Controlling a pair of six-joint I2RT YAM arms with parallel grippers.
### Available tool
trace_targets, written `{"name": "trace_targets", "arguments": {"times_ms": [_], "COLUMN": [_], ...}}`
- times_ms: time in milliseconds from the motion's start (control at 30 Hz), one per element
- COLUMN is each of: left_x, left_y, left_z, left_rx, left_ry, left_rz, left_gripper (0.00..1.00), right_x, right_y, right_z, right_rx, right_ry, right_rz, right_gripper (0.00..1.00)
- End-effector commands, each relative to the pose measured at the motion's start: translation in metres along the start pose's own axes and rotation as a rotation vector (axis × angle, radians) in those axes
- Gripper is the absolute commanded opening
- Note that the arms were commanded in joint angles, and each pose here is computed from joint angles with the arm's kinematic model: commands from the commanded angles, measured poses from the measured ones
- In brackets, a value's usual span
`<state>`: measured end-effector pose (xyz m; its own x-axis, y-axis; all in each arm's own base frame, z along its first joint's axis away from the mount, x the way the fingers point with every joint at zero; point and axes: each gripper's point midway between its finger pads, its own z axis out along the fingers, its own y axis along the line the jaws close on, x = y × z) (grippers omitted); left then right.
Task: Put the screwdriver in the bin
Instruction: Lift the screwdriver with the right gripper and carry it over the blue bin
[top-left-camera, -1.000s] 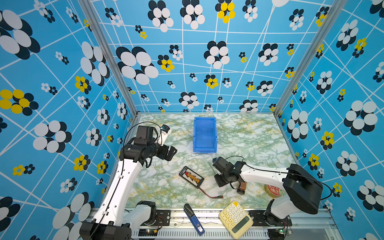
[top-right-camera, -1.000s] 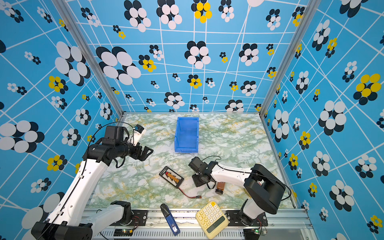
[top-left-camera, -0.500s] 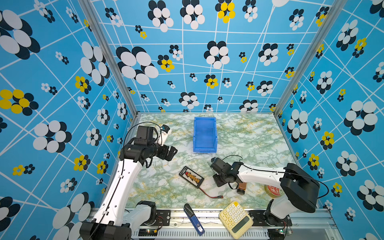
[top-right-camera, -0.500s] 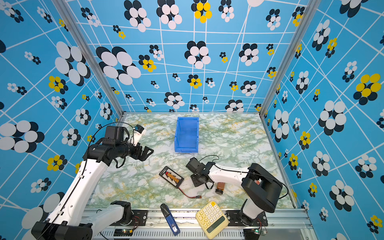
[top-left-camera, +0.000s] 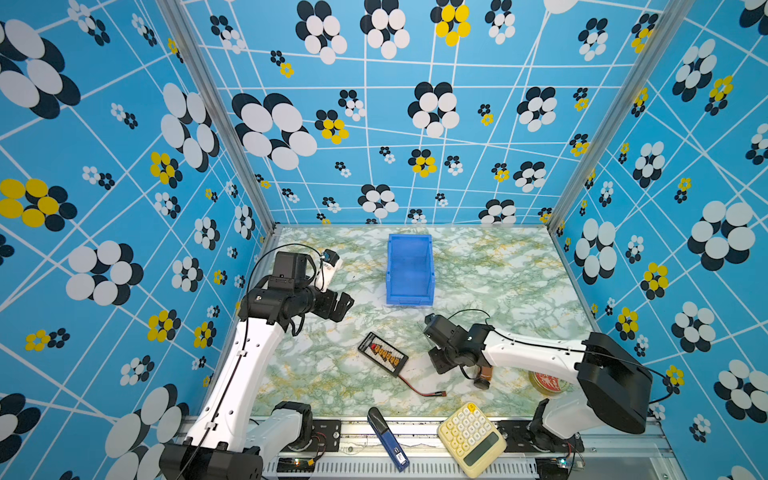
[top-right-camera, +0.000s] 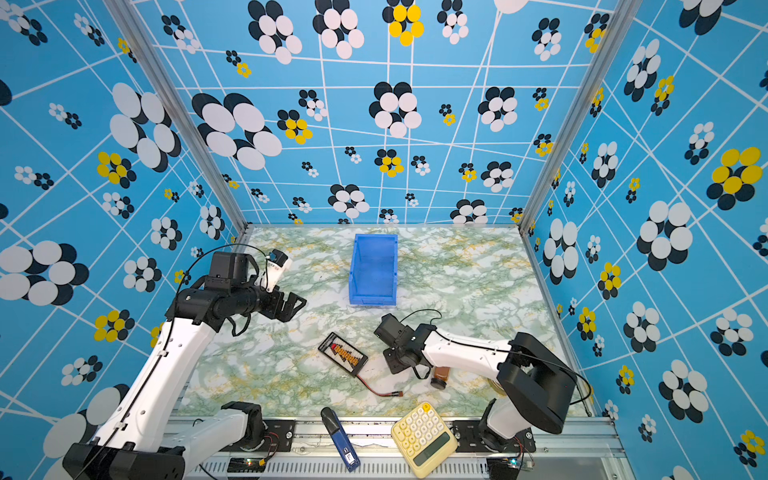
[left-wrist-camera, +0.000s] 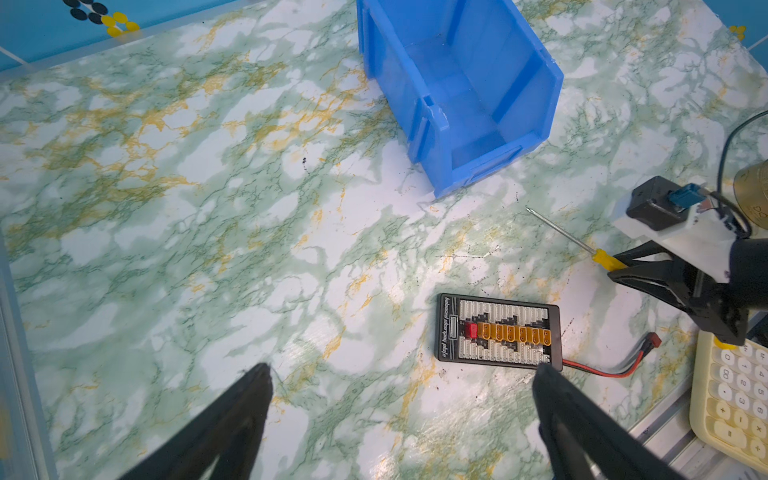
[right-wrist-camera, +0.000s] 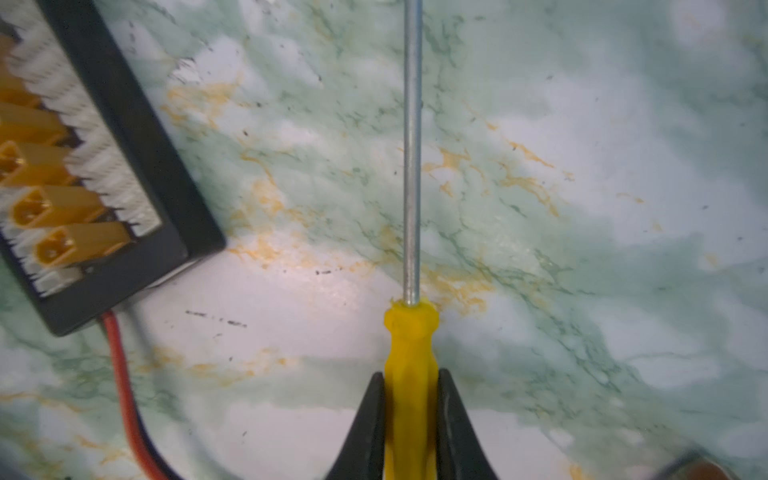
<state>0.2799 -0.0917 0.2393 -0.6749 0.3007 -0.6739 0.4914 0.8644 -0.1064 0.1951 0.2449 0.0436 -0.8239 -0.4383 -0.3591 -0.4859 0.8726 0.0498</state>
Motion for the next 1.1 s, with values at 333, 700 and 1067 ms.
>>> {"name": "trace_targets", "arguments": {"times_ms": [333,700,1067], "left_x": [-0.007,-0.005,-0.005], "left_y": [-0.021,-0.033,-0.044], "left_z": [-0.006,-0.025,-0.035], "left_rx": [0.107,0.110,0.148], "left_ry": [-0.014,-0.076,-0.114], "left_rz": [0.019,0.057,0.059], "left_gripper": [0.99,0.99,0.99], "right_x": [-0.045,-0.166,-0.253], "right_y": [0.010,-0.012,-0.041], "right_z": [-0.060,-0.048,0.002], "right_rx": [-0.059,0.007,0.045], "right_ry": [-0.168,-0.227,-0.218], "right_rz": [-0.007,0.075,0.123], "right_gripper": [0.15,0.13,0.14]}}
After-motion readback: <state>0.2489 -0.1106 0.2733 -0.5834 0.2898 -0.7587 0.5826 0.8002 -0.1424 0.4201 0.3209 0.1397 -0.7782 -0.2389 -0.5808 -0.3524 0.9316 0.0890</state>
